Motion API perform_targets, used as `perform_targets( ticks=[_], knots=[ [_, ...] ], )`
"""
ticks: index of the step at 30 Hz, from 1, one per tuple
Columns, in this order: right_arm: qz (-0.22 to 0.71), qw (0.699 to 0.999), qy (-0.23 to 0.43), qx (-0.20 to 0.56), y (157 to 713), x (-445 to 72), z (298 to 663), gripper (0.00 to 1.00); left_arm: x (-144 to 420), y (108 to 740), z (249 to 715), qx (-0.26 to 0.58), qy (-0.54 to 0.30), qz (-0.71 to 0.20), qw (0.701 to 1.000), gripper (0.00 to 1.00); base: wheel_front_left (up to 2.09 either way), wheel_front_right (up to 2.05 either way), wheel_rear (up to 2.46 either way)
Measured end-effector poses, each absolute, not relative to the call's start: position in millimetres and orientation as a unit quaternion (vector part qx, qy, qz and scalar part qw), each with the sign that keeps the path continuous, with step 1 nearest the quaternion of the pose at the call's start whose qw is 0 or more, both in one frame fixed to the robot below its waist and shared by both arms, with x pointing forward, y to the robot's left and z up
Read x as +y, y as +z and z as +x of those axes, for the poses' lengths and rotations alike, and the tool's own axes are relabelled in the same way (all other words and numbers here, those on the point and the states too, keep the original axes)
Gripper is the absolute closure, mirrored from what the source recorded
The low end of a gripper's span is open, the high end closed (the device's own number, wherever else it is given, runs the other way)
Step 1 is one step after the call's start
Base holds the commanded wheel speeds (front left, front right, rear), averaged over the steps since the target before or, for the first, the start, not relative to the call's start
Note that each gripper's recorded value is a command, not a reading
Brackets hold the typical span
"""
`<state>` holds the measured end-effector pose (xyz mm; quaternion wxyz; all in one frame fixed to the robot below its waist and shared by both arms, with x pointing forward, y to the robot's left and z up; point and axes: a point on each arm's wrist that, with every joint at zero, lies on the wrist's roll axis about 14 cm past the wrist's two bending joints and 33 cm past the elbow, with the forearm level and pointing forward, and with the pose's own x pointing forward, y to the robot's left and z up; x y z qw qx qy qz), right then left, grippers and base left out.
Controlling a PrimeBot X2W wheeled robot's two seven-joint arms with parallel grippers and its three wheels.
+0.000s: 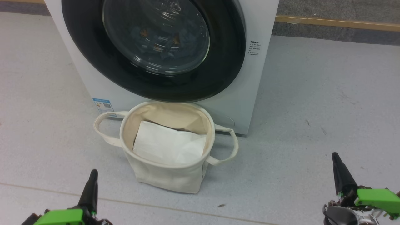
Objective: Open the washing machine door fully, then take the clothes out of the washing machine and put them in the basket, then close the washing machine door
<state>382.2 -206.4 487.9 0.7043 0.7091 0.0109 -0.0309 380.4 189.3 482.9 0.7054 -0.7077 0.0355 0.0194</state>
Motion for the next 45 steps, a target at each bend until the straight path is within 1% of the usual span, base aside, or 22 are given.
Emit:
perform_targets(
  ticks=[45],
  knots=[
    [0.709,0.704,-0.031,0.011,487.9,-206.4,382.2,1.0,189.3,482.9,380.4,0.036,0.019,-0.708,0.705,1.0,0.0,0.0,0.0]
  ],
)
